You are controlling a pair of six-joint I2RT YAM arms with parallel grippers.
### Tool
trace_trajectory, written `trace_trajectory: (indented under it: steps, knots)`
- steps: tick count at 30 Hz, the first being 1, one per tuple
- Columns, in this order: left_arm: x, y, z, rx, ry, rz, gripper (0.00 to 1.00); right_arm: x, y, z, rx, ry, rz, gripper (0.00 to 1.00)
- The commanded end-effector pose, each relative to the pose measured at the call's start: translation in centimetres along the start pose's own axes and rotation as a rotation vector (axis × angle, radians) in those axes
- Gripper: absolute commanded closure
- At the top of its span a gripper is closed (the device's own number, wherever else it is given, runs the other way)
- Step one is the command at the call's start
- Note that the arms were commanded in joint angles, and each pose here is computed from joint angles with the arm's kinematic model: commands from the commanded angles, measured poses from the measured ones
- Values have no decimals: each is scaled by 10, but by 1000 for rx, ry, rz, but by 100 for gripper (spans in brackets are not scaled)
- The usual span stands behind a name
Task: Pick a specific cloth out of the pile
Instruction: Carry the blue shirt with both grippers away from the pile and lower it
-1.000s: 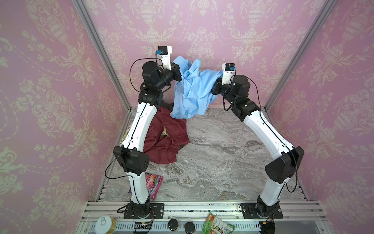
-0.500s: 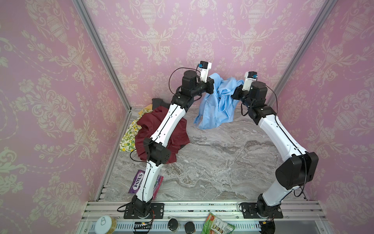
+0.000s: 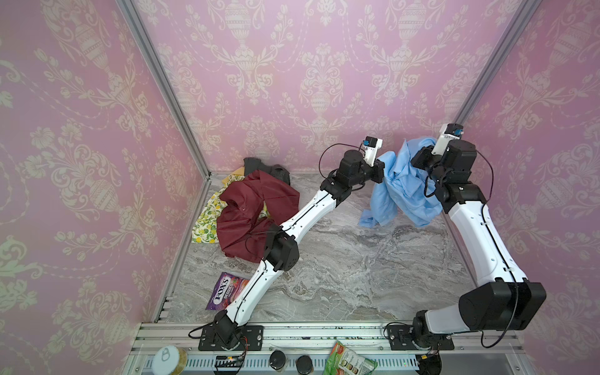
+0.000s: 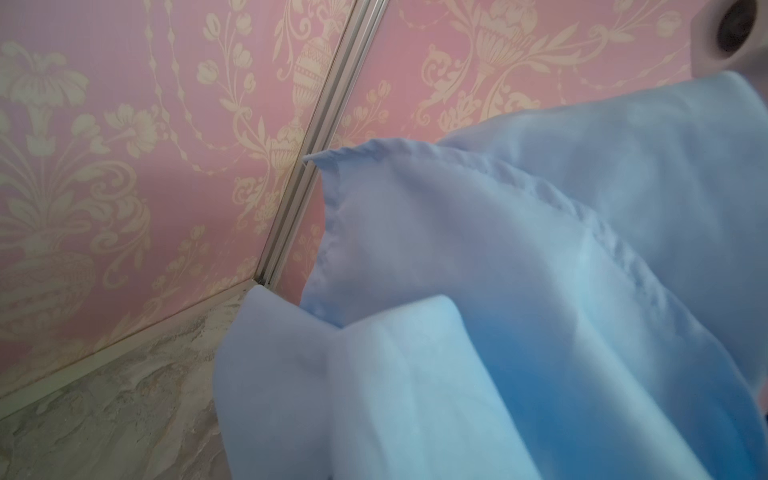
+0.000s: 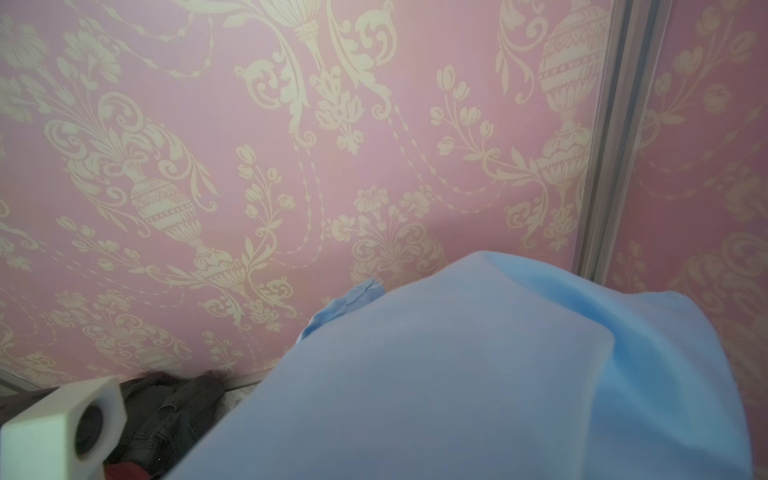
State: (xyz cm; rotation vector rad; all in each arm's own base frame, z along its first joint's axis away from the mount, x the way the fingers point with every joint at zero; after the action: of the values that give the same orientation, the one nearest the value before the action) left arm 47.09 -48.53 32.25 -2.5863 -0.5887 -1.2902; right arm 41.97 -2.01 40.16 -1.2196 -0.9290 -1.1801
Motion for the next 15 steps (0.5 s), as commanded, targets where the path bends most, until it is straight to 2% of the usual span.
trace_trajectory:
  steps: [1,4,6,10,15]
  knots:
    - [-5,-9,23,61,0,0,100,-49,8,2,31,15,94,100]
    - [-35,-18,50,132,-21,52,93,-93,15,0,38,44,169,100]
    - [-53,-24,65,170,-40,94,84,-128,19,-1,36,56,238,100]
    - [-74,-33,78,226,-43,144,73,-168,25,4,44,80,336,100]
    - [-86,-40,84,277,-20,204,45,-213,29,7,28,122,476,100]
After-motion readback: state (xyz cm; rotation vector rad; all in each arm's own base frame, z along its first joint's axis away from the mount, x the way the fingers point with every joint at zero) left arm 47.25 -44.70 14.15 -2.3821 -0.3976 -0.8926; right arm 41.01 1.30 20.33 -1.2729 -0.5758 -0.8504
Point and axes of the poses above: each gripper's point midway between its finger pads, its own y axis out along the fingers, its own z axis along the line the jaws close on, x = y × z, the point moved 5 cm from there along -y, back along the fingers, and after that the axes turned 9 degrees about -y, right-handed, at the moved point
